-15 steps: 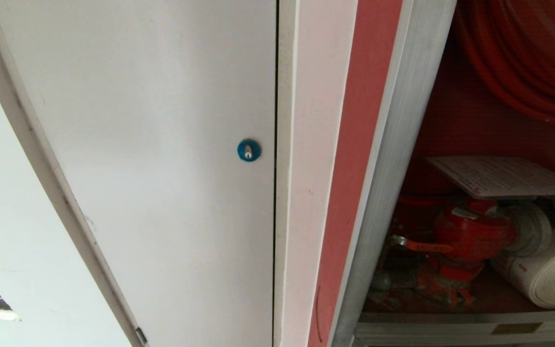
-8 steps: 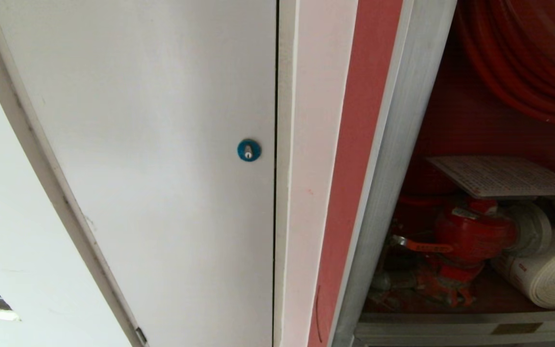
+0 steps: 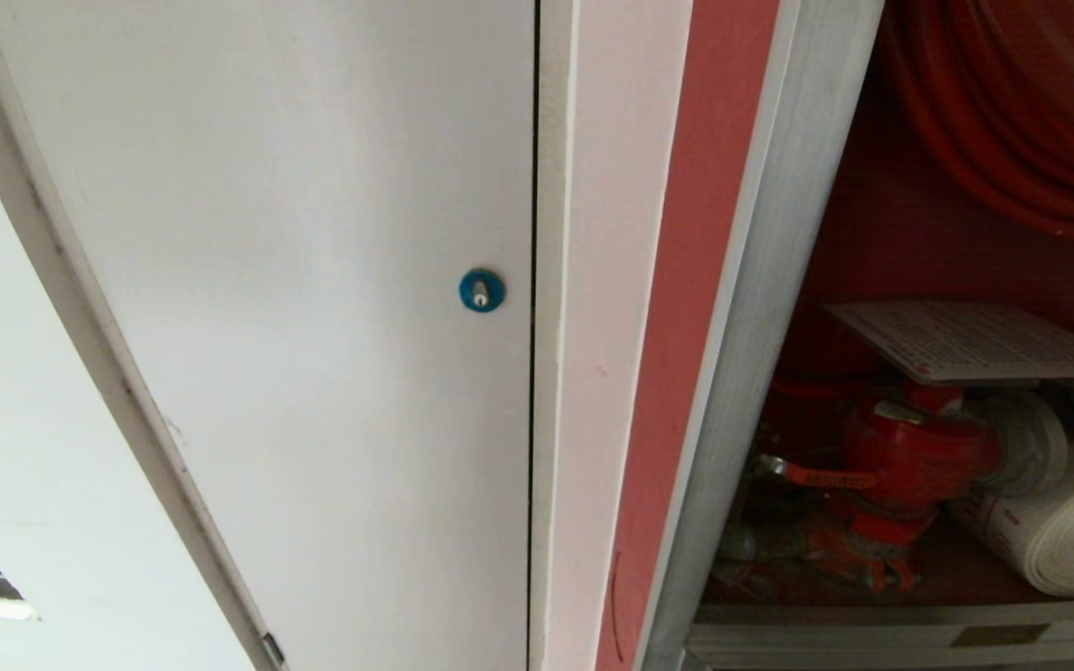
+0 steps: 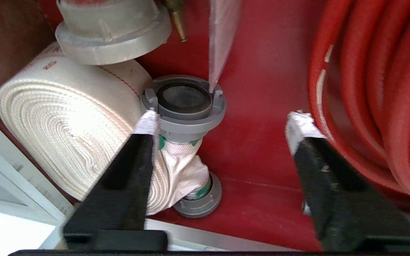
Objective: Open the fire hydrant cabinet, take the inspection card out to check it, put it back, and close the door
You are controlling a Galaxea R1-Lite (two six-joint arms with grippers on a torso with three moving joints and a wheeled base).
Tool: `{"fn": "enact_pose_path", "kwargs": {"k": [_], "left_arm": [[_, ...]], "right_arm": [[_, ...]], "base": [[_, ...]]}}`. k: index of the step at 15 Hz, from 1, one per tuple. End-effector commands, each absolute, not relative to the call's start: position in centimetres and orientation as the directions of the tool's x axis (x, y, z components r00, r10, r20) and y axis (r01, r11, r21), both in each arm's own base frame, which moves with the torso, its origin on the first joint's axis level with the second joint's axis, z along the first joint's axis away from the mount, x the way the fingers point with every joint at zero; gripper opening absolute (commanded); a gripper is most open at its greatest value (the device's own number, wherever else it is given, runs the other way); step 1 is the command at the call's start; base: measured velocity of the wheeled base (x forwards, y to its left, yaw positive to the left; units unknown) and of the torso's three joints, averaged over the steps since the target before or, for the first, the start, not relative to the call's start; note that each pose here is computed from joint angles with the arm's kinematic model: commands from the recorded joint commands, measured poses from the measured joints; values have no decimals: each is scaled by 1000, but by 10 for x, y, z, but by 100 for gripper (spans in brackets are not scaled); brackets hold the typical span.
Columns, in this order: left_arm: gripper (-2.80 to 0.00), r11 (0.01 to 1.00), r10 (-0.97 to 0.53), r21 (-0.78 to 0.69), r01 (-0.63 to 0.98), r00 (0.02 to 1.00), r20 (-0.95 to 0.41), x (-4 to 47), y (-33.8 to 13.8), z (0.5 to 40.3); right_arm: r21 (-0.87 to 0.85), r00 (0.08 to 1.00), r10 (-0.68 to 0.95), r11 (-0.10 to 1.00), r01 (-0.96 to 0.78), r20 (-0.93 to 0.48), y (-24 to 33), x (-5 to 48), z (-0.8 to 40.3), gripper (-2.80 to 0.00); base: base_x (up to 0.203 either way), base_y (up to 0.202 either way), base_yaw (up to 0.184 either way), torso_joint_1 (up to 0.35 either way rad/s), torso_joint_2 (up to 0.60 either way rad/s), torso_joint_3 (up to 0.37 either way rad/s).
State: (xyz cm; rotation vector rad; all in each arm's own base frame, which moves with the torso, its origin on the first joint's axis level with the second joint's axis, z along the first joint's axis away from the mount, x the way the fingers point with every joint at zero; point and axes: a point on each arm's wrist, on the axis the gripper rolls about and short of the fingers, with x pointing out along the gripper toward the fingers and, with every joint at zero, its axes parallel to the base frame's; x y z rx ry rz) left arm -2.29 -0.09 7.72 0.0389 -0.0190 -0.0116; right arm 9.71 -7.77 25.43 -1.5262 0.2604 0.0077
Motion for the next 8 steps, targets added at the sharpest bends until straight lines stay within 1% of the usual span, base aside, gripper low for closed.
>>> {"fn": "enact_pose_path", "kwargs": {"k": [1, 8], "left_arm": [[-280, 999, -12, 40, 12, 1000, 11, -22, -1, 75], [-280, 999, -12, 39, 12, 1000, 12, -22, -1, 76]], "right_arm": [[-979, 969, -146, 56, -195, -201, -84, 103, 250, 0], [-974, 974, -54, 58, -218, -221, -87, 127, 254, 0]], "base": [[0, 0, 0, 0, 0, 0], [0, 0, 0, 0, 0, 0]]}}
